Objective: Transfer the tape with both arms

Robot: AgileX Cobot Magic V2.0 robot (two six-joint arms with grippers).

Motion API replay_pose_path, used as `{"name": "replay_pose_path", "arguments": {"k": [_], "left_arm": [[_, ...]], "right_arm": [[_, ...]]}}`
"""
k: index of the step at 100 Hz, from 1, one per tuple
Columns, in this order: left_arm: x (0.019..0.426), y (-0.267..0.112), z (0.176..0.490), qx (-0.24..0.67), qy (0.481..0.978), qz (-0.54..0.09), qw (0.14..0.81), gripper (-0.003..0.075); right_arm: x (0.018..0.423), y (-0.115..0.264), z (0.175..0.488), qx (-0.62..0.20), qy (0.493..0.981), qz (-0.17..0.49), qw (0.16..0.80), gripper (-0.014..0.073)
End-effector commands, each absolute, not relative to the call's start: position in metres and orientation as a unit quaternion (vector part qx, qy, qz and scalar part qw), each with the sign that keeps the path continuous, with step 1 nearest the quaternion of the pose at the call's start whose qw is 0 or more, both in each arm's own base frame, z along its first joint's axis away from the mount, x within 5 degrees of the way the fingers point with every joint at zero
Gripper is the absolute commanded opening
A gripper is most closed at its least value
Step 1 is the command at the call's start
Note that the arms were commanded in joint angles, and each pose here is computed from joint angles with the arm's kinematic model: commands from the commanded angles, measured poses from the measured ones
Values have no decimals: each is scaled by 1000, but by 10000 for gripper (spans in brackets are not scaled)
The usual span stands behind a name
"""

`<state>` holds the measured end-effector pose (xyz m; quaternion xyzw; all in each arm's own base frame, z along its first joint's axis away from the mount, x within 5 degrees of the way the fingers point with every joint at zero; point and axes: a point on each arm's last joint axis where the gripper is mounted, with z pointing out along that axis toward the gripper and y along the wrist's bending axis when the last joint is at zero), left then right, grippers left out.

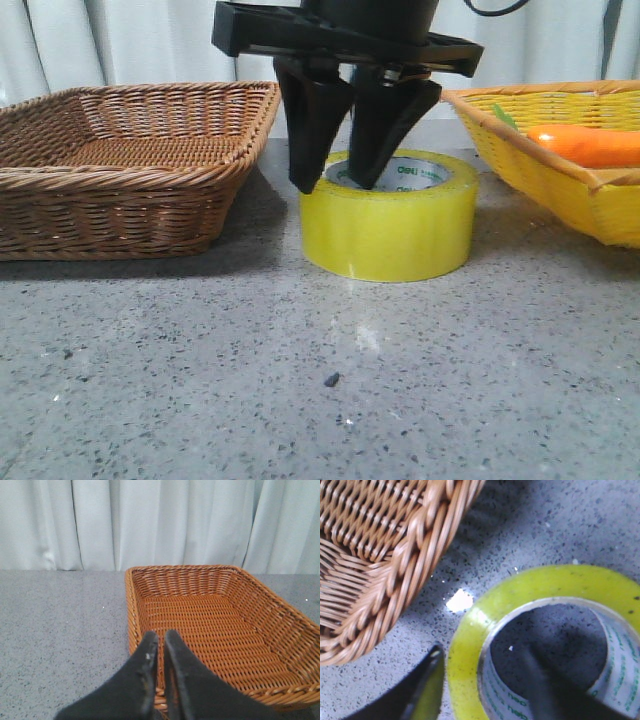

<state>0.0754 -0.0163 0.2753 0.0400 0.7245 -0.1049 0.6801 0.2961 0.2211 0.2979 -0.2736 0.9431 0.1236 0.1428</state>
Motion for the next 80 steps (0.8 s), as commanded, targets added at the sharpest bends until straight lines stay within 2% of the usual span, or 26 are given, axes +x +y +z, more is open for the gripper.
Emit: {"name": "replay_pose_path", "arguments": {"k": [1, 14, 29, 34, 51, 61, 80], "left_arm": [[77, -15, 293, 26, 696, -114, 709, 89], [75, -16, 301, 30, 705, -118, 699, 219], [77, -19, 317, 38, 726, -122, 676, 232], [80, -19, 323, 39, 730, -123, 671, 232], [94, -25, 342, 61, 738, -121, 662, 232], [105, -34, 349, 89, 743, -139, 649, 232], [131, -66, 357, 151, 757, -188, 607, 235]], "right_arm": [[292, 217, 329, -276, 931, 138, 195, 362], [286, 214, 338, -277, 929, 141, 202, 362], [270, 202, 372, -276, 914, 157, 254, 344], [261, 196, 386, -275, 907, 164, 275, 302], [228, 172, 432, -272, 878, 183, 348, 40], [207, 156, 454, -269, 860, 186, 392, -69], [170, 125, 484, -263, 824, 179, 468, -74]]}}
